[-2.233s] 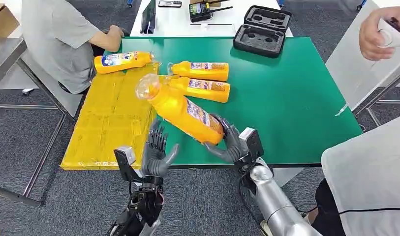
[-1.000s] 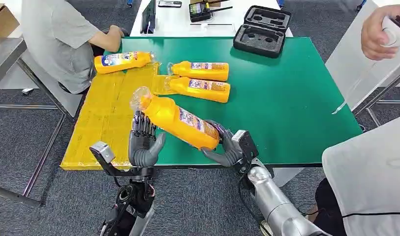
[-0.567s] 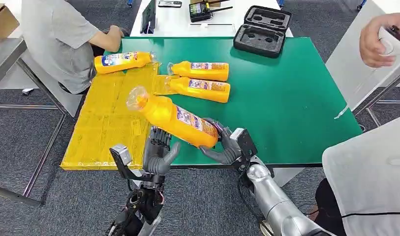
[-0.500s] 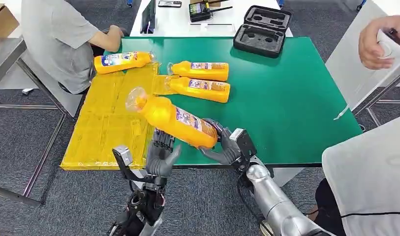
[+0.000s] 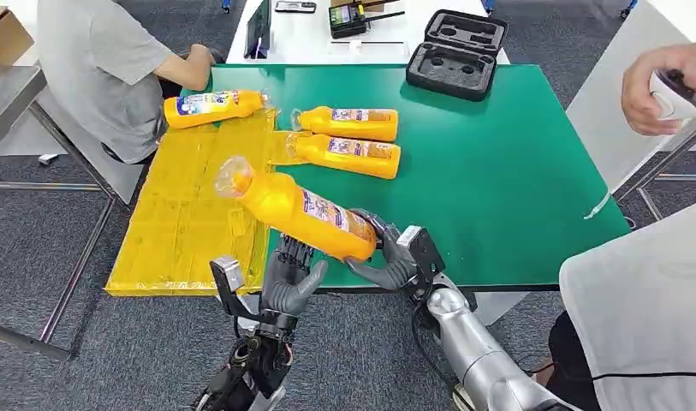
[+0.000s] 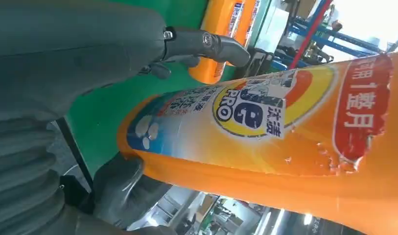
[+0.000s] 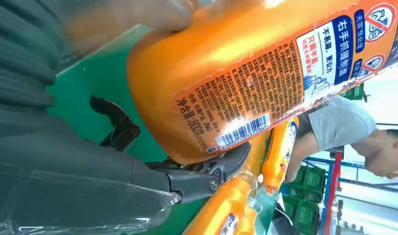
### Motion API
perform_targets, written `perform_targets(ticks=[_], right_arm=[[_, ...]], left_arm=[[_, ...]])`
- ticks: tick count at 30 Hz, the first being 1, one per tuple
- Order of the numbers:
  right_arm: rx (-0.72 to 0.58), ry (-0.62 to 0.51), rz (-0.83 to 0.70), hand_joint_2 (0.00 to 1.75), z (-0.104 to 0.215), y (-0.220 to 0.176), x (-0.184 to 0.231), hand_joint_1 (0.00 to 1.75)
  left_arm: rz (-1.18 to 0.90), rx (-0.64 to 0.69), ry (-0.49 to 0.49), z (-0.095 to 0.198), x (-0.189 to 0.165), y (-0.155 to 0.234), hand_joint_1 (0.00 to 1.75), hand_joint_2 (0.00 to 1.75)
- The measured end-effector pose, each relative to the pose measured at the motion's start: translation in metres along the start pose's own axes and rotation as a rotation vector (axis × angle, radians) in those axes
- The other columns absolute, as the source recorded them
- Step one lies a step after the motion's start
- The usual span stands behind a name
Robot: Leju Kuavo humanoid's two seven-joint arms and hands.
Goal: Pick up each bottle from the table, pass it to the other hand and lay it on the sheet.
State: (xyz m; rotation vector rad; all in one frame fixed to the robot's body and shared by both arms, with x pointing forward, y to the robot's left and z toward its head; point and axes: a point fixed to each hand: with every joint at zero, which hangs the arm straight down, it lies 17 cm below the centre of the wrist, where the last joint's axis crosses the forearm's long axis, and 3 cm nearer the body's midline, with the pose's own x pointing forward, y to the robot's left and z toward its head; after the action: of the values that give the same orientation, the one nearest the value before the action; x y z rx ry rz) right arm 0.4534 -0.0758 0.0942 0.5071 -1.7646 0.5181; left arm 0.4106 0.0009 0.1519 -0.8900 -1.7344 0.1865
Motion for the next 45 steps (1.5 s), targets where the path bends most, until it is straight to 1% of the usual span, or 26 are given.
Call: perform_targets(ticks=[9, 19, 33, 37, 44, 45], right_arm=[[0.007, 0.018, -0.016, 1.75, 0.002, 0.008, -0.007, 1.75], [0.022, 0.048, -0.035, 1.75, 0.005, 0.018, -0.017, 1.75], [0.022, 0.062, -0.042, 1.75, 0.006, 0.020, -0.021, 1.75], [0.019, 0.068, -0.034, 1.75, 0.006, 0.020, -0.023, 1.75], [0.022, 0.081, -0.026, 1.75, 0.008, 0.022, -0.028, 1.75], [0.023, 0.082, -0.024, 1.75, 0.008, 0.023, -0.028, 1.75]], left_arm=[[-0.035, 0.009, -0.003, -0.002, 0.001, 0.002, 0.00, 1.75], [-0.098, 0.022, -0.076, -0.014, 0.025, -0.001, 0.00, 1.75], [-0.115, 0.042, -0.101, -0.016, 0.034, 0.004, 0.00, 1.75], [-0.186, 0.068, -0.133, -0.020, 0.045, 0.008, 0.00, 1.75], [-0.202, 0.079, -0.184, -0.022, 0.064, 0.012, 0.00, 1.75], [-0.201, 0.075, -0.189, -0.021, 0.066, 0.012, 1.34, 1.75]])
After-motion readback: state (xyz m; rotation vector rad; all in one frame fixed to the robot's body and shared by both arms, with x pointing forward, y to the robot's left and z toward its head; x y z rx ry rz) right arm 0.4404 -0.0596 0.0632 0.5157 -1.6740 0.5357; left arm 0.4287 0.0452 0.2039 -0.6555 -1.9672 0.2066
